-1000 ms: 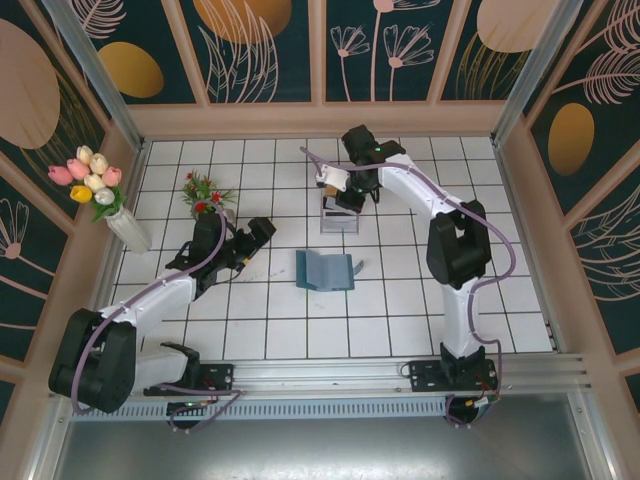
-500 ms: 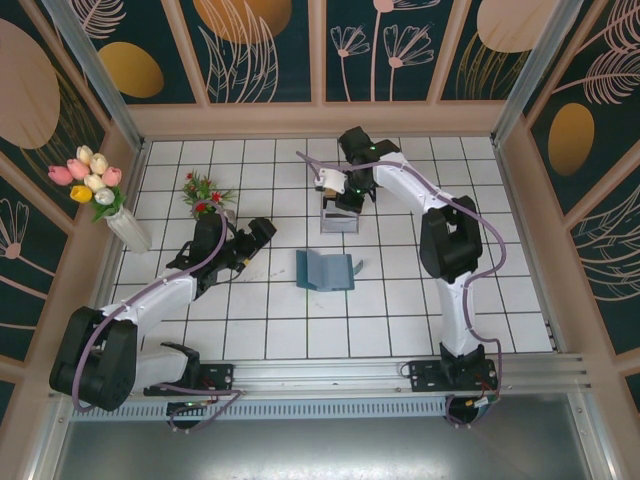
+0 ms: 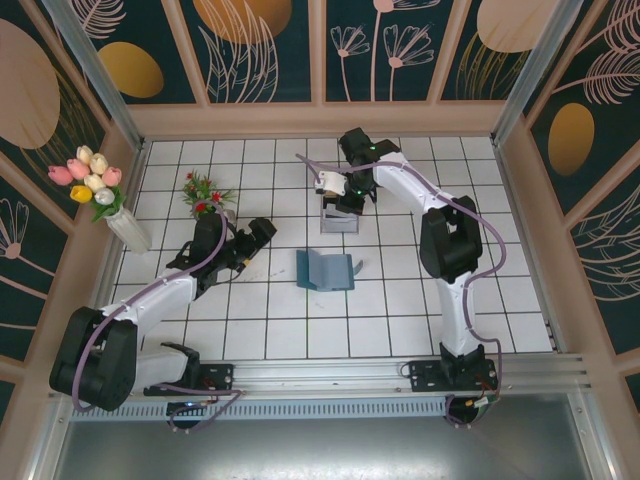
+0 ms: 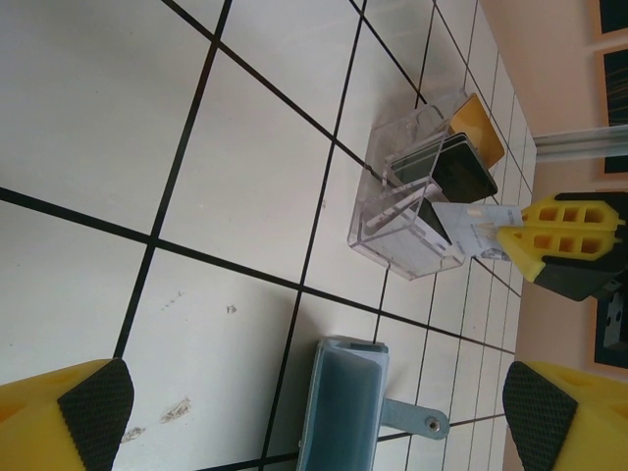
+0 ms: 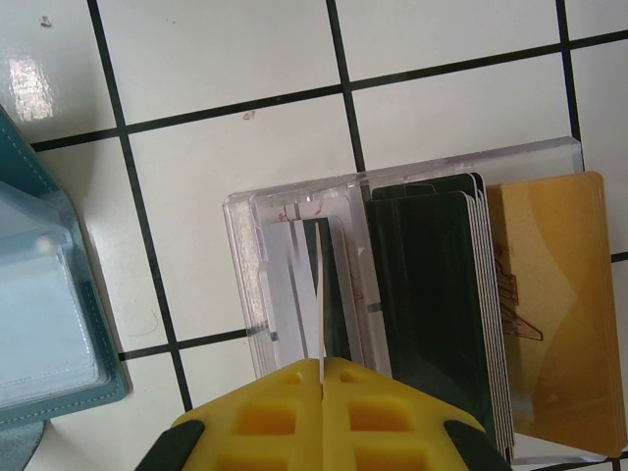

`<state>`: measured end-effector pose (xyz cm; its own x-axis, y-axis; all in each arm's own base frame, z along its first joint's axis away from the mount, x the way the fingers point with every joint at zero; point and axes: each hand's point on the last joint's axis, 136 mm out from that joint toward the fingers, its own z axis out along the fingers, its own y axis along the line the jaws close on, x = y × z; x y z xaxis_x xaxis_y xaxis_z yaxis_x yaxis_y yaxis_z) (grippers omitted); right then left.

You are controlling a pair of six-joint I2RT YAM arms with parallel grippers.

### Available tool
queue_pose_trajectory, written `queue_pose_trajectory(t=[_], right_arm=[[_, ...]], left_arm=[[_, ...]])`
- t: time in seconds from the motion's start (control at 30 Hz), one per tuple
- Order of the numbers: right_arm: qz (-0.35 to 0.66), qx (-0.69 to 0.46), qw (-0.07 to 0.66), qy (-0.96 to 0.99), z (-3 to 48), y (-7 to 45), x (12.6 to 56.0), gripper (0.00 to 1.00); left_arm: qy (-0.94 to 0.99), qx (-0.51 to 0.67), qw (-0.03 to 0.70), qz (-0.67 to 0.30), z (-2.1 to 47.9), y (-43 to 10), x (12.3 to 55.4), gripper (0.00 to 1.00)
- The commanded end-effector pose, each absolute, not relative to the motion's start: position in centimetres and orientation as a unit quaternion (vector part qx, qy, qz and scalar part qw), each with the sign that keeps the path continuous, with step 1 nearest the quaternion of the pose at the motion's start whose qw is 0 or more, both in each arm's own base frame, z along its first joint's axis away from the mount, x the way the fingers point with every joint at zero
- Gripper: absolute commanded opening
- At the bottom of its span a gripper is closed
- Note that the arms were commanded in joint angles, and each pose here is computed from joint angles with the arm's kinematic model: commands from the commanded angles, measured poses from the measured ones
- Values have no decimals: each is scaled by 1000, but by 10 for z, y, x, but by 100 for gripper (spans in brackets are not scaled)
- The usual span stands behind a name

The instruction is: Take the credit cards out of the card holder

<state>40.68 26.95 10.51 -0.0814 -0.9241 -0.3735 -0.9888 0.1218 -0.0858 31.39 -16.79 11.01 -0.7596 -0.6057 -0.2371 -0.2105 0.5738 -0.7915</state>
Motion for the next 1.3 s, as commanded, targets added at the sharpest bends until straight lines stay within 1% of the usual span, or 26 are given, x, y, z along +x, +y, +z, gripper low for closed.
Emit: queue_pose_trajectory(t=[0.0, 0.33, 0.43, 0.5, 0.77, 0.87, 1.07, 1.27], right_arm=[[109, -669, 159, 718, 103, 271, 398, 0], [109, -670, 140, 721, 90, 270, 395, 0], [114, -670, 133, 722, 90, 271, 395, 3], [116, -670, 130, 722, 90, 271, 393, 7], [111, -669, 122, 724, 80, 276, 393, 10], [103, -664, 118, 731, 76, 274, 396, 13], [99, -645, 136, 745, 96, 277, 408, 27], [114, -608, 159, 770, 127, 272, 420, 29]], left_arm=[[854, -236, 243, -395, 105, -168, 311, 99], [856, -235, 239, -394, 103, -169, 311, 99], [856, -232, 240, -395, 106, -170, 314, 99], [855, -227, 242, -398, 108, -172, 317, 99], [854, -228, 247, -399, 112, -173, 322, 99], [854, -229, 246, -399, 110, -172, 320, 99], [852, -231, 245, -400, 109, -172, 316, 99], [852, -232, 246, -399, 108, -169, 312, 99]])
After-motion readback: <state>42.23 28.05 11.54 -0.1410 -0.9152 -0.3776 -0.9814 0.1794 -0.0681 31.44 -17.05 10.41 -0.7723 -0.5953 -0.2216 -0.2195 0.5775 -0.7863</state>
